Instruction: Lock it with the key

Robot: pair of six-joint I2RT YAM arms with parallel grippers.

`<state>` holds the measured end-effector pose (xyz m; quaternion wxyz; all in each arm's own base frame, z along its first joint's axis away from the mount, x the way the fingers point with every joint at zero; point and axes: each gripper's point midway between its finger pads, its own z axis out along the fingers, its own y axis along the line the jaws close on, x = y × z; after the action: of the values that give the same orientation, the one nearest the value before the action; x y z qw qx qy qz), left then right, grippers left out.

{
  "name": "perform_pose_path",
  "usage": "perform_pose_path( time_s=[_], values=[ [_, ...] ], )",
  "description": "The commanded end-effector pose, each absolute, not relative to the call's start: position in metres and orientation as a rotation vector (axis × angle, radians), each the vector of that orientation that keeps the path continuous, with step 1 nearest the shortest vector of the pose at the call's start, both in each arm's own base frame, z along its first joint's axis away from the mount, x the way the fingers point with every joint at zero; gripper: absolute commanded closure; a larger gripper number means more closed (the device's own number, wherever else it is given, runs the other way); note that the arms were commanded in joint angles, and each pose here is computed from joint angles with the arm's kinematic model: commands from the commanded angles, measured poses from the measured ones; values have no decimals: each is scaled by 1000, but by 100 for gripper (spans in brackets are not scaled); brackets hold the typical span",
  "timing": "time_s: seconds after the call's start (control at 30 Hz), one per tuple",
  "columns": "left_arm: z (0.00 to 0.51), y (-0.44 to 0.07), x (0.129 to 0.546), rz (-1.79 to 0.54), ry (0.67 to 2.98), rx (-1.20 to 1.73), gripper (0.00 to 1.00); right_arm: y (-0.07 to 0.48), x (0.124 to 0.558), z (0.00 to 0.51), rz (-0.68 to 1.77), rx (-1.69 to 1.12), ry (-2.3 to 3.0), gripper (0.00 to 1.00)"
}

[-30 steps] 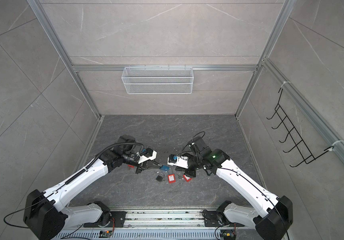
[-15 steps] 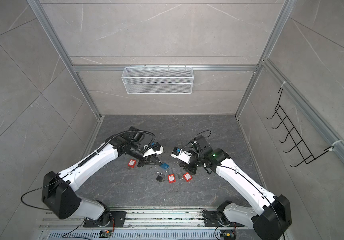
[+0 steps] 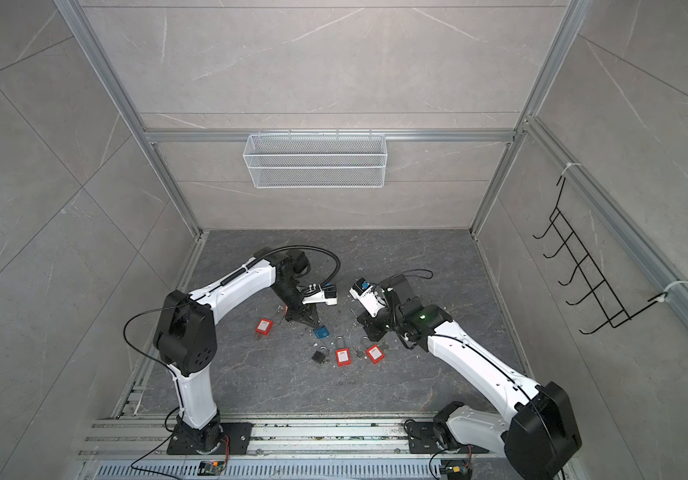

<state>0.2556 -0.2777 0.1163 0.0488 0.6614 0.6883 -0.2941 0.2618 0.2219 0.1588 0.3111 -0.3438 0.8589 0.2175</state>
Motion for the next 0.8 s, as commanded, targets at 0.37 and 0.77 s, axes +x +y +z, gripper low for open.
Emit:
perform_pose_path(
  time_s=[0.37, 0.77],
  values=[
    [75, -270, 271, -846, 2210, 2139, 100, 241, 264, 114, 796, -655, 2436, 100],
    [50, -268, 295, -698, 2262, 2156, 94, 272, 270, 94, 908, -558, 2498, 100]
  ],
)
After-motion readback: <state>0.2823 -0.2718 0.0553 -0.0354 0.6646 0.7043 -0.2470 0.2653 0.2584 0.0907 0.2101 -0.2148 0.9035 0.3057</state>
